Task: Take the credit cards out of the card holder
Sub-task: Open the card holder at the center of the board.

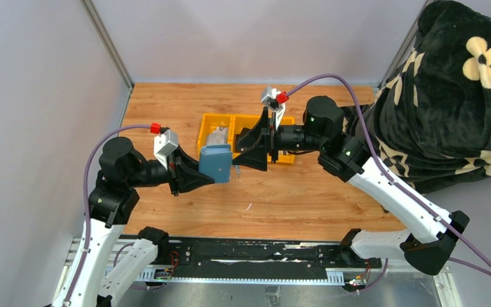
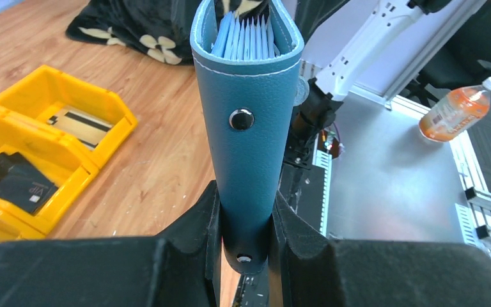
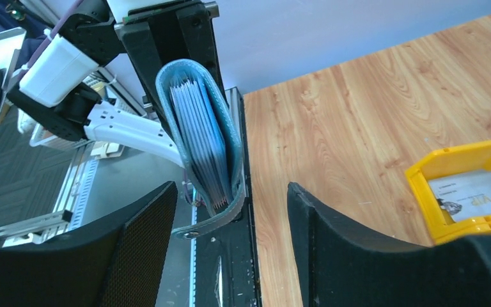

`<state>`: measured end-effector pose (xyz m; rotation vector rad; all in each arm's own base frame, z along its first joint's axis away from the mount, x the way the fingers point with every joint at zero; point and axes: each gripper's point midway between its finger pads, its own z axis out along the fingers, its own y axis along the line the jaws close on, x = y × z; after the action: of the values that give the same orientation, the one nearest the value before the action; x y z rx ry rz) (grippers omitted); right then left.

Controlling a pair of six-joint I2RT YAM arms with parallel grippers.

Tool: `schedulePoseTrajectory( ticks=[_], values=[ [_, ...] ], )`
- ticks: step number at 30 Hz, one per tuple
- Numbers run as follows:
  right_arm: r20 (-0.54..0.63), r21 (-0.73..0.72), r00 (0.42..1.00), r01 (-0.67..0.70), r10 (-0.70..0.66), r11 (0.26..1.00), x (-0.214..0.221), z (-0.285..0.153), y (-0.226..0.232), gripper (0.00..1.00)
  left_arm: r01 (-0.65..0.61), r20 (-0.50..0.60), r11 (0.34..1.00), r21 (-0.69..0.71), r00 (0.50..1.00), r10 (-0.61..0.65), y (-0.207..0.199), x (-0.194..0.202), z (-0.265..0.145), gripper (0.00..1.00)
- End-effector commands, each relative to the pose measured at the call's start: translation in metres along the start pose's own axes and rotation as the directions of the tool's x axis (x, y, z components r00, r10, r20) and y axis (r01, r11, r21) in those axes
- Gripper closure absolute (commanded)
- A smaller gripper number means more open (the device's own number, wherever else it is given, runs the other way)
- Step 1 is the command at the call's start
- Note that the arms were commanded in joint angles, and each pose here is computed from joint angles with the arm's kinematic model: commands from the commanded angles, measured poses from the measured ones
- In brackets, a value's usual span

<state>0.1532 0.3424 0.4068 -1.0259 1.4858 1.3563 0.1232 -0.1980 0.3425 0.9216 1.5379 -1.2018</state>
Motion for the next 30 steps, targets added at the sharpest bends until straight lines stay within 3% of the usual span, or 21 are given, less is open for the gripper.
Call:
schedulePoseTrajectory(
  ticks=[1,10,14,19,24,30],
  values=[
    [-0.011,-0.075,1.0,0.011,-0.011,0.997,0.001,0.0,0.008,0.36,-0.053,0.015,0.994,0.095,0.999,0.051,-0.023,-0.014,-0.004,1.0],
    [-0.018,-0.115,1.0,0.002,-0.004,0.993,0.006,-0.001,0.015,0.53,-0.037,0.011,0.988,0.147,0.999,0.036,-0.034,-0.016,-0.005,1.0],
    [-0.042,-0.146,0.999,-0.009,0.003,0.989,0.011,0.001,0.019,0.52,-0.041,0.009,0.989,0.142,0.999,0.04,-0.033,-0.016,-0.005,1.0],
    [-0.076,-0.153,0.996,-0.05,0.039,0.987,0.013,0.005,0.021,0.4,-0.076,-0.001,0.991,0.109,0.997,0.076,-0.026,-0.012,-0.005,1.0],
    [-0.127,-0.154,0.991,-0.06,0.041,0.986,0.028,0.014,0.027,0.39,-0.105,-0.003,0.992,0.069,0.994,0.106,-0.018,-0.011,-0.005,1.0],
    [-0.188,-0.125,0.982,-0.051,0.027,0.991,0.045,0.012,0.021,0.68,-0.105,-0.001,0.99,0.094,0.994,0.106,-0.024,-0.016,-0.006,1.0]
  ],
)
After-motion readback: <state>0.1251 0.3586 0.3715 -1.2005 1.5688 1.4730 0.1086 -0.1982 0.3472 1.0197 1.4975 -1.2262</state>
